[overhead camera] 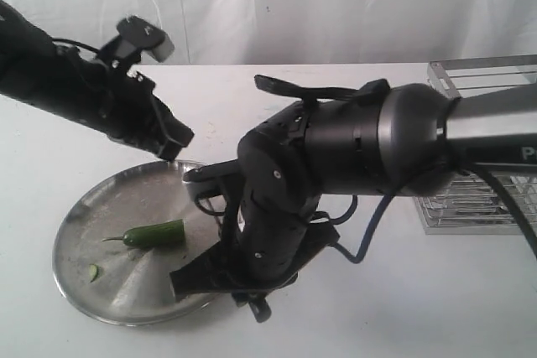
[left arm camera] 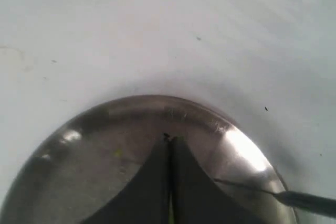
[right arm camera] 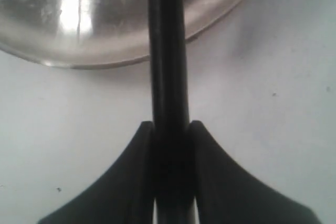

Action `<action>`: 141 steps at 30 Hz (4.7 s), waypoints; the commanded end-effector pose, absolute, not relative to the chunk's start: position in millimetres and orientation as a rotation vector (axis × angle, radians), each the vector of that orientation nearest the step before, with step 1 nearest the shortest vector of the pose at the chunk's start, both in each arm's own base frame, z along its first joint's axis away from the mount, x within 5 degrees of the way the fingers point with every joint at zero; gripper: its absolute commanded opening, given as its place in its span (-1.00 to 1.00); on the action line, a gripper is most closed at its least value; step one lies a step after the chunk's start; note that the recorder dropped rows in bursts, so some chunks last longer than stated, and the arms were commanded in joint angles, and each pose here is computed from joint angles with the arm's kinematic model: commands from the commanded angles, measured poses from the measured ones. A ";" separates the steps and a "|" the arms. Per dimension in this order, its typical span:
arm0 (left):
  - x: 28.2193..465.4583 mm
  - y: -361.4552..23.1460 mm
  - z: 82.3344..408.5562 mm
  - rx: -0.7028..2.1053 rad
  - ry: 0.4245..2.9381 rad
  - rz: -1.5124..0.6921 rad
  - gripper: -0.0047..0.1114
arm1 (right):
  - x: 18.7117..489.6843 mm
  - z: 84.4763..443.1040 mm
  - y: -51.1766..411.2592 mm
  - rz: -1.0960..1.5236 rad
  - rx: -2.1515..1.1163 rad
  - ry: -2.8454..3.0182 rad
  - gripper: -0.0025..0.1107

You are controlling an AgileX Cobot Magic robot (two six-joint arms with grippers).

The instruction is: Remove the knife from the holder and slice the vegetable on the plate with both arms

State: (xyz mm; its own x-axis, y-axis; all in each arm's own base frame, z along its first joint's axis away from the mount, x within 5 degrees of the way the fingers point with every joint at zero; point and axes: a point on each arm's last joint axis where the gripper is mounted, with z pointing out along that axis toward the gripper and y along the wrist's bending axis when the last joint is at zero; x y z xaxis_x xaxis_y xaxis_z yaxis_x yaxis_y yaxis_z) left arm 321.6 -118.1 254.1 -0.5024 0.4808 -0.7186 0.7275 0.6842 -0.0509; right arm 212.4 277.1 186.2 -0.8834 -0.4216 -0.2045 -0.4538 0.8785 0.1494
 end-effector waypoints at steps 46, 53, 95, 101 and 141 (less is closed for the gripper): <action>242.9 -25.8 135.8 0.003 2.655 -0.162 -0.92 | 243.8 229.9 208.1 0.171 -0.861 2.850 -0.96; 240.0 -46.8 135.9 0.136 2.651 -0.184 -0.92 | 243.8 229.9 208.1 0.171 -0.861 2.850 -0.96; 242.2 -129.8 160.1 1.482 2.062 0.030 0.07 | 230.3 258.2 197.8 0.186 -0.898 2.805 -0.96; 259.5 -141.2 157.8 1.486 2.104 -0.019 -0.02 | 230.1 258.2 197.7 0.186 -0.899 2.807 -0.96; 306.5 -130.7 158.9 1.238 2.273 -0.065 -0.91 | 223.4 258.0 200.8 0.267 -0.878 2.871 -0.96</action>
